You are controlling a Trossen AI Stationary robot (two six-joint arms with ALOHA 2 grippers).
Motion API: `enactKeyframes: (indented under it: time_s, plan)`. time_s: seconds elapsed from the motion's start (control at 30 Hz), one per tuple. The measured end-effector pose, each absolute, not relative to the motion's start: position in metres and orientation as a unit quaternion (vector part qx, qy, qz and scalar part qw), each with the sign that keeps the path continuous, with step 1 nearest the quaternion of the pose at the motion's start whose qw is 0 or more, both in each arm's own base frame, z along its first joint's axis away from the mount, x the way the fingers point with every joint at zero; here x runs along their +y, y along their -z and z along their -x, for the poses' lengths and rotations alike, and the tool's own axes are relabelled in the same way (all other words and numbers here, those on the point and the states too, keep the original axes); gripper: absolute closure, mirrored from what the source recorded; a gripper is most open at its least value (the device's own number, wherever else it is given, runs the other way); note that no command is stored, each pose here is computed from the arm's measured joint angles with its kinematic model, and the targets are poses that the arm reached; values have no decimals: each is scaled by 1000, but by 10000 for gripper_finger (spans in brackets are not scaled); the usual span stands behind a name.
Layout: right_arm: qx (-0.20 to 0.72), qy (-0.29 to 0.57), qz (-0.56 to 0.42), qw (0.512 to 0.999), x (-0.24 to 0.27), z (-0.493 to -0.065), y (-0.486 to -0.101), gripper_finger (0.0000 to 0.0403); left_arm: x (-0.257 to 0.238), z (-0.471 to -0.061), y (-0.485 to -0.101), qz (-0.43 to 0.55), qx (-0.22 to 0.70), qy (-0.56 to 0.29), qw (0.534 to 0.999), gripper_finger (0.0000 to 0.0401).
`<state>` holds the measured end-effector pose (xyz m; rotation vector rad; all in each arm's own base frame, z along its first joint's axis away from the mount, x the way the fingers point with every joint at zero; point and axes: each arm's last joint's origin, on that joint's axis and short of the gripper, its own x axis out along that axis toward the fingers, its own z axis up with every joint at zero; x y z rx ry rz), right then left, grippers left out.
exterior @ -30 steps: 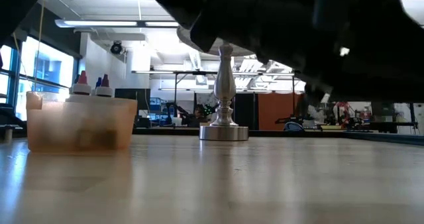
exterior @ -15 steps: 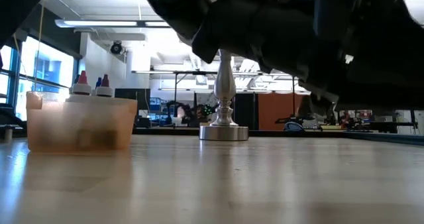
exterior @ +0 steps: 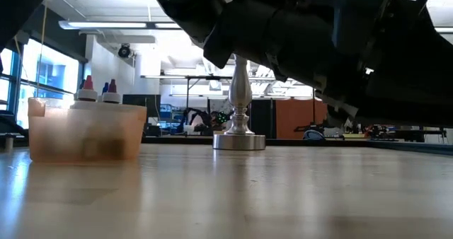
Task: Pick & Place food coloring
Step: Put the black food coloring bottle into the orange bin
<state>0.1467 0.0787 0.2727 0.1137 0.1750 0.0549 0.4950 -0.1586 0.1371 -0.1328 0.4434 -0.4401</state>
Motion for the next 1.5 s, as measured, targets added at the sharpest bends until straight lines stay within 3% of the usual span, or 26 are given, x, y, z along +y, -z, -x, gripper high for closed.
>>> enactKeyframes:
  time_s: [0.97, 1.33, 1.5]
  plan:
    - [87, -27, -57, 994, 79, -147, -273, 274, -156, -494, -132, 54, 243, 171, 953, 236]
    - [87, -28, -57, 994, 79, -147, -273, 274, -153, -494, -130, 53, 249, 166, 953, 320]
    - [87, -28, -57, 994, 79, -147, -273, 274, -148, -495, -130, 54, 249, 160, 954, 331]
